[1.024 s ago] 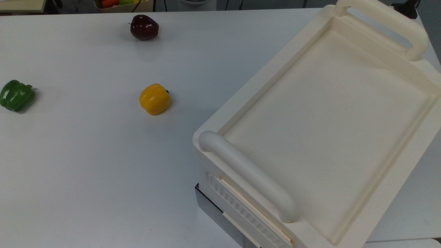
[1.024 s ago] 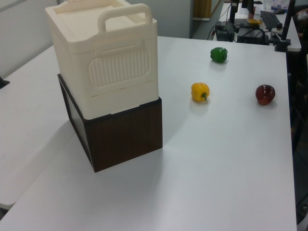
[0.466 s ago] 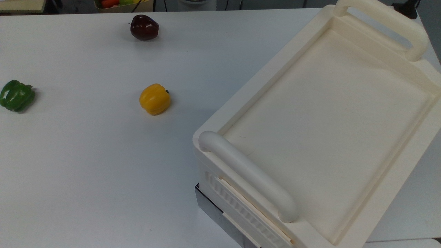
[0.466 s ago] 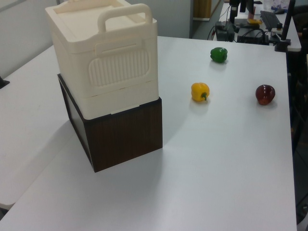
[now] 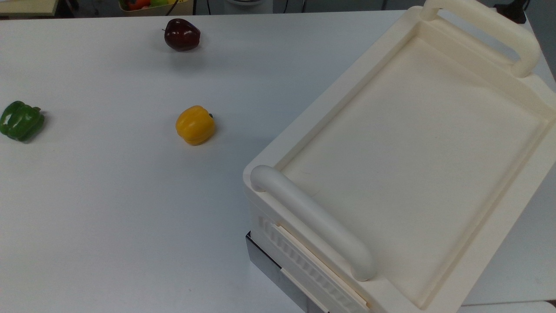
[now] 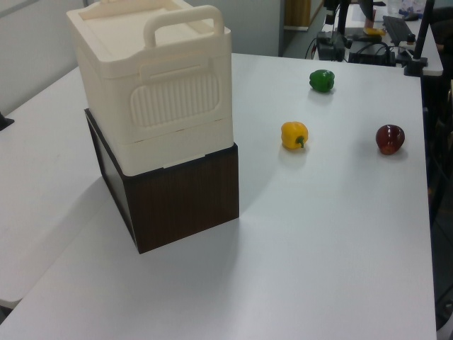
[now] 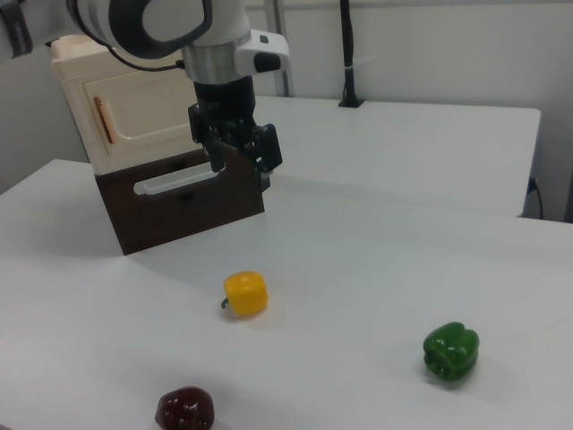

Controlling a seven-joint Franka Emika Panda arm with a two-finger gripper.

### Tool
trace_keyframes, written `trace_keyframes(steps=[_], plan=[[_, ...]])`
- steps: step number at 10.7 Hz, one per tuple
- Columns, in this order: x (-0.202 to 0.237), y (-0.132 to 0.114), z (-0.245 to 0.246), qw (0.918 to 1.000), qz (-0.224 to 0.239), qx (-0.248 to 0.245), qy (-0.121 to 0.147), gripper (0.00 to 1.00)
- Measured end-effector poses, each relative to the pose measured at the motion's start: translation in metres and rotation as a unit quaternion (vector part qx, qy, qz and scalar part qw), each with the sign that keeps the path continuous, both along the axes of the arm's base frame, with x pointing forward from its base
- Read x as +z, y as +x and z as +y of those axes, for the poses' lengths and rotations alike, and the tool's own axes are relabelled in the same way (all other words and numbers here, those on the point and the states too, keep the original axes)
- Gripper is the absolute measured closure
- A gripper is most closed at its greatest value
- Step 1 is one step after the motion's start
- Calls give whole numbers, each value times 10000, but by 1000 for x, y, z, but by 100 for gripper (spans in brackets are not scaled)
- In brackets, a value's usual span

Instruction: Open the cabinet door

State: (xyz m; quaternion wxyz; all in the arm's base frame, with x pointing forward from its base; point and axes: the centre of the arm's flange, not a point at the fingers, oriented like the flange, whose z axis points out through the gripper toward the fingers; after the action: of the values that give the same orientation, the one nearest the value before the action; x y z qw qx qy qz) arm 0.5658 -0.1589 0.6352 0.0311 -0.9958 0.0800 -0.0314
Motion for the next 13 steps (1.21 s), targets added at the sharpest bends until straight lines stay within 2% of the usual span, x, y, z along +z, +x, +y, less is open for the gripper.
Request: trace_keyframes(steps=[4, 10, 13], plan=[[-12, 8, 1, 10000, 48, 9, 36, 0], [-16, 18, 2, 9998, -135, 107, -42, 0], [-14, 29, 37, 9964, -233, 811, -86, 0]])
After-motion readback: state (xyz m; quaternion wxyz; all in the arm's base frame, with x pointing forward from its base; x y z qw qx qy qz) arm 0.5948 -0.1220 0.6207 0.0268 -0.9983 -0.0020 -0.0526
